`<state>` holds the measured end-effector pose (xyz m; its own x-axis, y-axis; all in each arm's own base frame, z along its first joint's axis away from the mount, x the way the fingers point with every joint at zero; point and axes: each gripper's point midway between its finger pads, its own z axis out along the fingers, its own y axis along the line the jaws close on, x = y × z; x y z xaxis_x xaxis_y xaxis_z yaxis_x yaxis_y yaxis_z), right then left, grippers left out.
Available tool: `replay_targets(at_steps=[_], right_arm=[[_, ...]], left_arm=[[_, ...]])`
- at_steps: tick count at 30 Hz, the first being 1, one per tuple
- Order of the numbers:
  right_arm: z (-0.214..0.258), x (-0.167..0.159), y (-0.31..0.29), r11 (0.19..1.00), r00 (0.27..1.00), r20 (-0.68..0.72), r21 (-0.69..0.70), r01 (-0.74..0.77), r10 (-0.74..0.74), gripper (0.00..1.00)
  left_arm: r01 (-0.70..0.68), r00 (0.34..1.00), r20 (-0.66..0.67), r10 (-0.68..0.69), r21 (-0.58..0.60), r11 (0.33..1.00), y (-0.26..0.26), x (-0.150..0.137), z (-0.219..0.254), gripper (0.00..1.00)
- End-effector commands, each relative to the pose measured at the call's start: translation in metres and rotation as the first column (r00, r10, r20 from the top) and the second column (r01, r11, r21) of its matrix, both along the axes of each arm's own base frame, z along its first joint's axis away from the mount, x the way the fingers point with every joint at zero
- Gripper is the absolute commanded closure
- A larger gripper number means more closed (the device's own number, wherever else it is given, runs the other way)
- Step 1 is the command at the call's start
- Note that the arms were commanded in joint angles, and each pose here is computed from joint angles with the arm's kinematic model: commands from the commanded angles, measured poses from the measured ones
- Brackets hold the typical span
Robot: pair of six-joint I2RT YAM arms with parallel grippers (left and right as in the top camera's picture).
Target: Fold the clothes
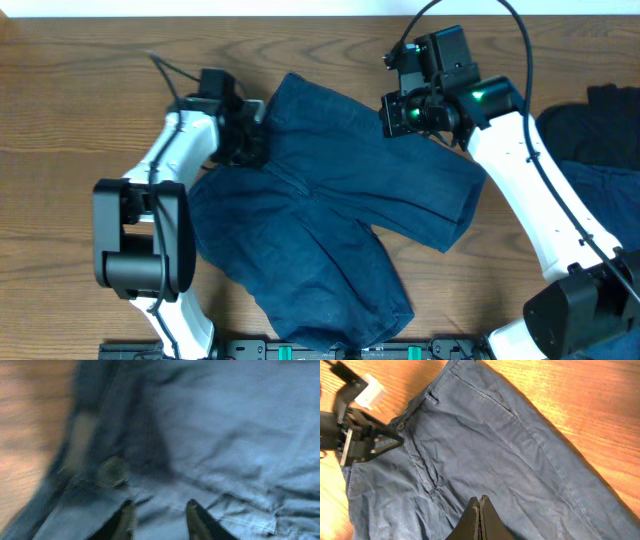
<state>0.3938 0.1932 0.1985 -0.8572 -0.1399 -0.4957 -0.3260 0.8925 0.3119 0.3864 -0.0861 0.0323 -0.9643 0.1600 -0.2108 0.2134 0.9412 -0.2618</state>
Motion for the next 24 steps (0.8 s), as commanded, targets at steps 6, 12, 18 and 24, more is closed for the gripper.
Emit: replay_targets(at_steps=[6,12,18,24], right_arm=[[-0.012,-0.009,-0.011,0.999,0.998,-0.061,-0.037,0.007,-0.009,0.99],[-0.012,-0.010,-0.011,0.999,0.998,-0.063,-0.038,0.007,-0.009,0.98],[-0.020,-0.009,-0.018,0.996,0.997,-0.067,-0.082,0.032,-0.038,0.98],[-0.061,-0.002,-0.031,0.977,0.981,-0.109,-0.159,0.143,-0.162,0.89]], left_arm=[[0.120,0.990,0.060,-0.126,0.101,0.988,-0.011,0.004,-0.031,0.94],[-0.053,0.998,0.025,0.049,0.177,0.983,0.037,0.014,-0.061,0.94],[-0.414,0.908,0.042,0.417,0.233,0.880,0.133,0.020,-0.065,0.94],[-0.501,0.865,0.000,0.502,0.049,0.864,0.148,0.019,-0.044,0.94]])
